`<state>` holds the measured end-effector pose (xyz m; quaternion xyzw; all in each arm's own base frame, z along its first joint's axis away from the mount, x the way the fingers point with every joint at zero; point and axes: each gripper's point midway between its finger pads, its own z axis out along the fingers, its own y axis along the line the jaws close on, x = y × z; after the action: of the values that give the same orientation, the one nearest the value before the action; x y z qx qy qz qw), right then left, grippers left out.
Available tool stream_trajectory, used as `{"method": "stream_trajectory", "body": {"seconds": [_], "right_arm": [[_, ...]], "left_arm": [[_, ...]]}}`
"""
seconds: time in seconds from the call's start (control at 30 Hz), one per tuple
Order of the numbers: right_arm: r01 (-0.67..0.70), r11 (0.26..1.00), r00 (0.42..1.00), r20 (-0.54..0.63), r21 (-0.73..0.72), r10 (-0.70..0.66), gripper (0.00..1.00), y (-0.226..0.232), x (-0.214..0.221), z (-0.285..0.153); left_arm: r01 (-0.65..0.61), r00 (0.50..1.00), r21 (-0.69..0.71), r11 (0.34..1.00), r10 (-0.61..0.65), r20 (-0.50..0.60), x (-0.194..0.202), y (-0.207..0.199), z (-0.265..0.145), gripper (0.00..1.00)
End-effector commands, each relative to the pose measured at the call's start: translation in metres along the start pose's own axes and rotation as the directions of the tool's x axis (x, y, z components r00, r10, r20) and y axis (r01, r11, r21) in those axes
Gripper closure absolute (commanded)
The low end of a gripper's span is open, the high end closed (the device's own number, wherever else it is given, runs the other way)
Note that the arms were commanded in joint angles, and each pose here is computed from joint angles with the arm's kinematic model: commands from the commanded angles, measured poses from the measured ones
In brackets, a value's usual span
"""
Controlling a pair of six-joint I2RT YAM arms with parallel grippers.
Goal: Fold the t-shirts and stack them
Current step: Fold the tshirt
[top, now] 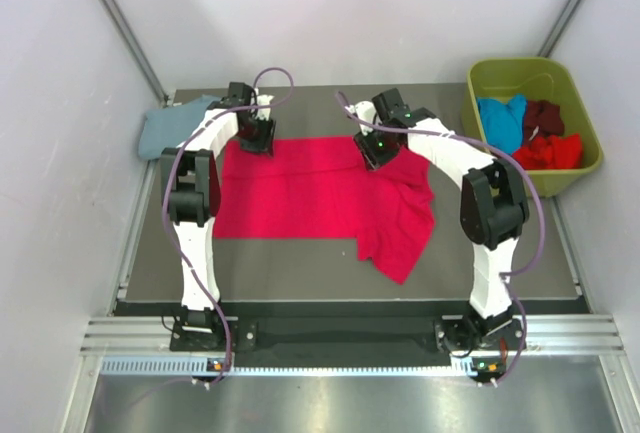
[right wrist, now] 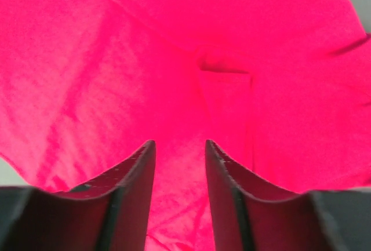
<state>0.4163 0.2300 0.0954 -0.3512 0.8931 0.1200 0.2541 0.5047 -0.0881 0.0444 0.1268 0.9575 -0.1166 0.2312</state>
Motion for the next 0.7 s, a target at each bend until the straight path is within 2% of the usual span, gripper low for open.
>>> {"method": "stream_trajectory", "body": {"seconds": [0.0,0.07,0.17,0.37,0.67], "right_arm": [[0.008,0.998,0.999,0.047,0.055,-0.011,0.58,-0.017,-0.019,-0.003],[0.021,0.998,0.999,0.04,0.057,-0.023,0.53,-0.021,-0.021,0.007],[0.024,0.998,0.999,0.029,0.064,-0.026,0.51,-0.027,-0.022,0.022],[0.021,0.996,0.999,0.022,0.092,-0.023,0.51,-0.048,-0.023,0.042],[-0.004,0.992,0.999,0.034,0.124,0.0,0.5,-0.071,-0.023,0.045]], "left_arm": [[-0.005,0.998,0.004,1.0,0.005,0.06,-0.023,0.001,-0.008,0.51],[-0.002,0.998,0.005,1.0,0.002,0.06,-0.024,0.0,-0.009,0.51],[-0.001,0.998,0.002,1.0,0.001,0.061,-0.023,0.0,-0.012,0.51],[-0.004,0.999,-0.008,1.0,0.004,0.036,-0.012,0.002,-0.01,0.51],[0.003,0.999,-0.01,1.0,-0.003,0.035,-0.011,0.002,-0.011,0.51]]}}
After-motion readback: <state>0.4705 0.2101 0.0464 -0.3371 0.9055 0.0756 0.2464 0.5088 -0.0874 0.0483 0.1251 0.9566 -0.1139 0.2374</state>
